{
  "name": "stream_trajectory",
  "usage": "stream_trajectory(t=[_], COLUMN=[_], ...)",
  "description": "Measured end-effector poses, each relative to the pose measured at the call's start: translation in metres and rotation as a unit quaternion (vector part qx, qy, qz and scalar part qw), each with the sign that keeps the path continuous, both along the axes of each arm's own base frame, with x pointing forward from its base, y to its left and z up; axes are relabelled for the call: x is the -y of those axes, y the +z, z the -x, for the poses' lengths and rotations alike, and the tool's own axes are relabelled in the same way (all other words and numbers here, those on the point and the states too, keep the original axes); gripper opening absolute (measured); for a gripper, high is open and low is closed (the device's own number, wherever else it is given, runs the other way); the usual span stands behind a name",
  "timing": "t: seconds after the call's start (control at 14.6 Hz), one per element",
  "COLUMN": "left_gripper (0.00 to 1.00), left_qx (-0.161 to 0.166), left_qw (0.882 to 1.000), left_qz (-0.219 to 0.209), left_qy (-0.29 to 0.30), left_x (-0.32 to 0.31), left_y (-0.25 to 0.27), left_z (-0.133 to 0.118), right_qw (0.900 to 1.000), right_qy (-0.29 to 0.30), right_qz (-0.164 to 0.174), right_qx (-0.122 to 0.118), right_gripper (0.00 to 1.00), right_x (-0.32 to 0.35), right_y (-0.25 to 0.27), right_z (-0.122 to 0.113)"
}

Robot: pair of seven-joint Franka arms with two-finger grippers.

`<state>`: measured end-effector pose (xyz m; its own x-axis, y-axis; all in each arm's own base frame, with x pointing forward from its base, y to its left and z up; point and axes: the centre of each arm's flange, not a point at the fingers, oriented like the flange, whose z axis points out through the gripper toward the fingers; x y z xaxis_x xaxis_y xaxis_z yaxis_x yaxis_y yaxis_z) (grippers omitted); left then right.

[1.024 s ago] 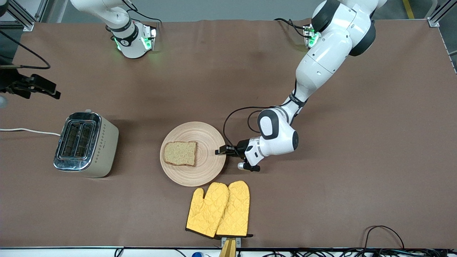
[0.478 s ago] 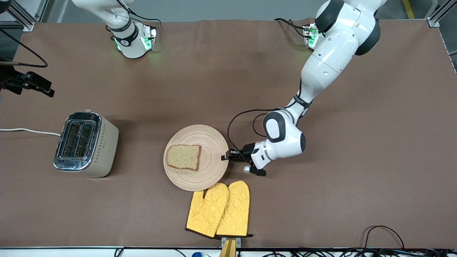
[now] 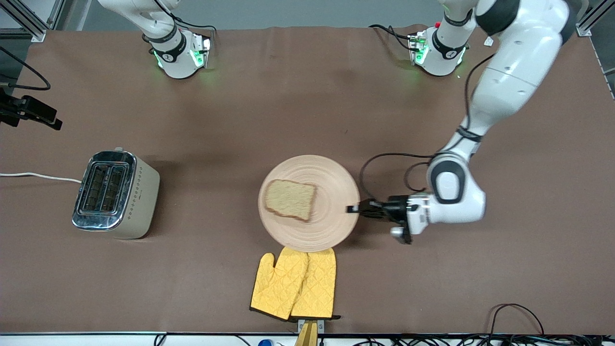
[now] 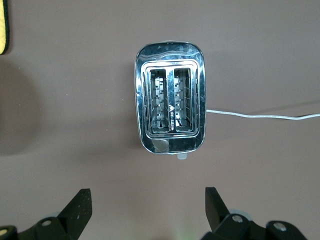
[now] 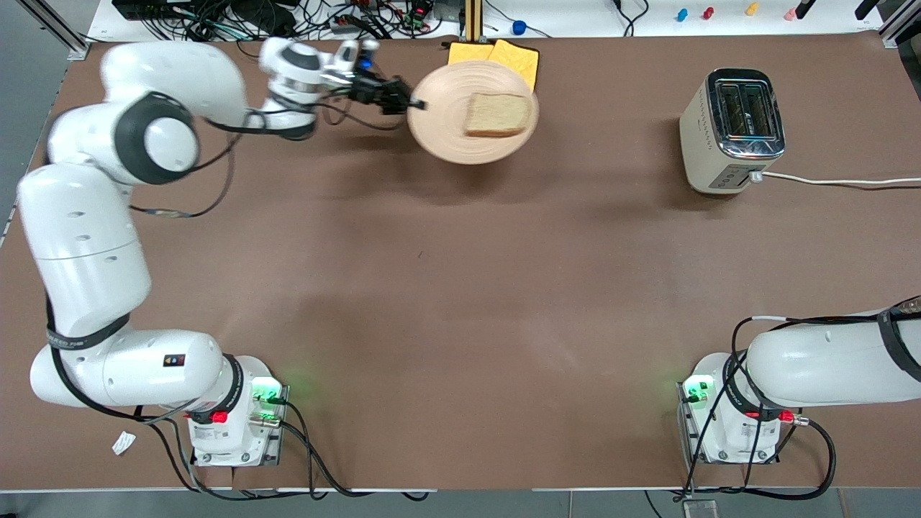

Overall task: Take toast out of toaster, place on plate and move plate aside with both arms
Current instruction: 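Slide the plate with the bread away from the toaster with the left gripper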

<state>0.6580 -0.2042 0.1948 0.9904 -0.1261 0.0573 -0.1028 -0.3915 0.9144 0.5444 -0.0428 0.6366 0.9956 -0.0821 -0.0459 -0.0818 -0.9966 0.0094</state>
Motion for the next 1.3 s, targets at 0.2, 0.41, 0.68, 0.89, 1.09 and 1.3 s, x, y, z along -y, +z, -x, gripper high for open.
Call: stream_trajectory(t=[0.2, 0.41, 0.68, 0.89, 1.09, 1.3], left_gripper=[0.10, 0.10, 0.10, 0.10, 0.10, 0.09], left_qx=[0.016, 0.019, 0.010, -0.002, -0.007, -0.011], left_qw=[0.999, 0.998, 0.996, 0.996, 0.997, 0.997], left_qz=[-0.036, -0.067, -0.085, -0.086, -0.082, -0.076], left_qy=[-0.008, -0.002, 0.003, 0.006, 0.009, 0.008], left_x=[-0.122, -0.225, -0.317, -0.368, -0.389, -0.387], left_y=[-0.014, -0.013, -0.011, -0.024, -0.040, -0.051], left_z=[-0.006, -0.004, 0.010, 0.023, 0.029, 0.030], right_qw=[1.000, 1.000, 1.000, 1.000, 1.000, 1.000], right_qy=[0.006, 0.010, 0.018, 0.019, 0.021, 0.022], right_qz=[-0.001, -0.001, -0.001, -0.001, -0.001, -0.001], right_qx=[-0.002, -0.001, 0.000, 0.000, 0.000, 0.000], right_gripper=[1.00, 1.00, 1.00, 1.00, 1.00, 1.00], right_x=[-0.004, -0.009, -0.017, -0.018, -0.020, -0.022], right_y=[0.000, 0.001, 0.002, 0.002, 0.002, 0.002], right_z=[0.000, 0.000, -0.001, -0.001, -0.001, -0.001])
